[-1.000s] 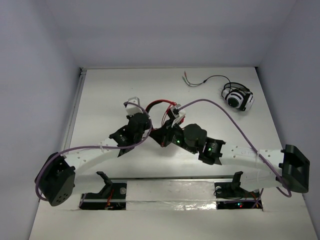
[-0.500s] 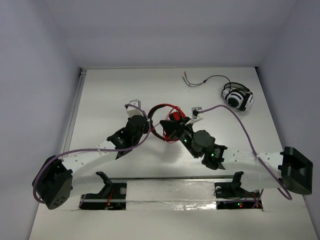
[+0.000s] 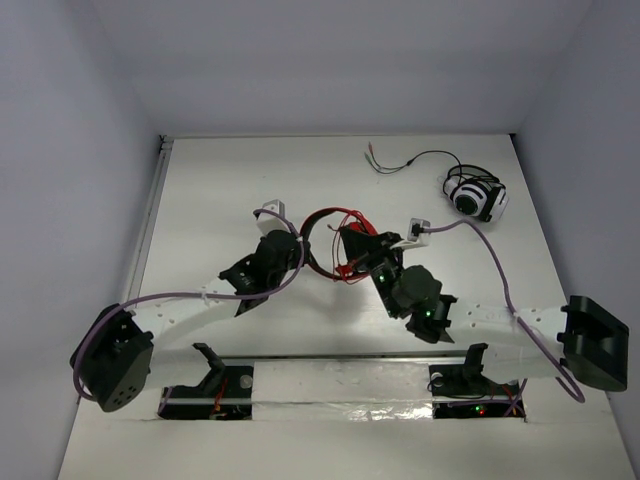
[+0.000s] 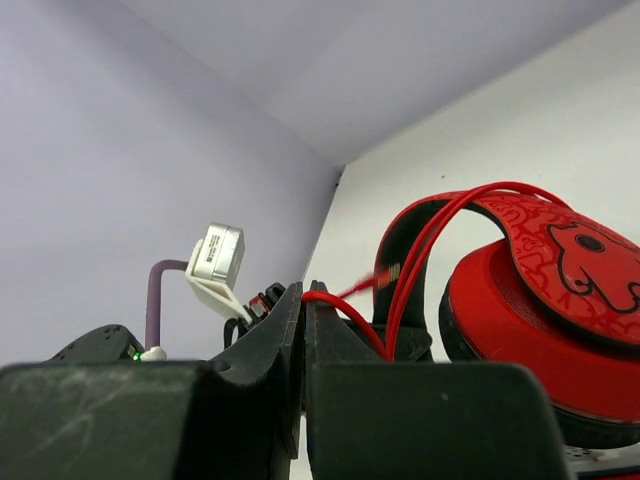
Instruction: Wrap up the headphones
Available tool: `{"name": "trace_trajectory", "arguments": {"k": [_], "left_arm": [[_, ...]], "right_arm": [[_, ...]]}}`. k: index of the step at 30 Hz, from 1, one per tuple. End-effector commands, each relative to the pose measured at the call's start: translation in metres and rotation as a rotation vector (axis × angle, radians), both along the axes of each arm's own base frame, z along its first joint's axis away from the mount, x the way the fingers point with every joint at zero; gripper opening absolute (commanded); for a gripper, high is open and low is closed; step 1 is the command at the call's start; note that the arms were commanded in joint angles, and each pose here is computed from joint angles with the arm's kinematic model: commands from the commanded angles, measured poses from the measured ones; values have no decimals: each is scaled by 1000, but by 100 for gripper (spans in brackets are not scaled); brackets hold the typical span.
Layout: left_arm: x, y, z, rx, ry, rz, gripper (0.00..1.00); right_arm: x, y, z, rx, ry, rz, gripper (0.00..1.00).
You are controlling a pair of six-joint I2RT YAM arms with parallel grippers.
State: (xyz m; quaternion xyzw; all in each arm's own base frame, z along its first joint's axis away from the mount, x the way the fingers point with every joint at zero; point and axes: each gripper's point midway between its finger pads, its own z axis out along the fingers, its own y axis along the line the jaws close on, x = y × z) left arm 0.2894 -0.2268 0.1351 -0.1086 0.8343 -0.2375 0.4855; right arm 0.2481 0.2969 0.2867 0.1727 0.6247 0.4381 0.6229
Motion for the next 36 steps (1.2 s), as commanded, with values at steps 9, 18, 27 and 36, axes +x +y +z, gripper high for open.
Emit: {"name": "trace_trajectory", "arguments": {"k": [9,18,27,36], "left_arm": [[22,-2,41,-8,-72,67,0],[24,-1,39,48,-69,57,0],[29,-8,40,110,-49,24,0],[31,-10,43,104,-41,-6,0]], "right_arm": [[20,9,-5,-46,34,-118,0],[37,50,-40,-211,133,-113,6],[41,59,-42,-303,213,-128,39],[39,44,-32,-306,230,-138,50]]}}
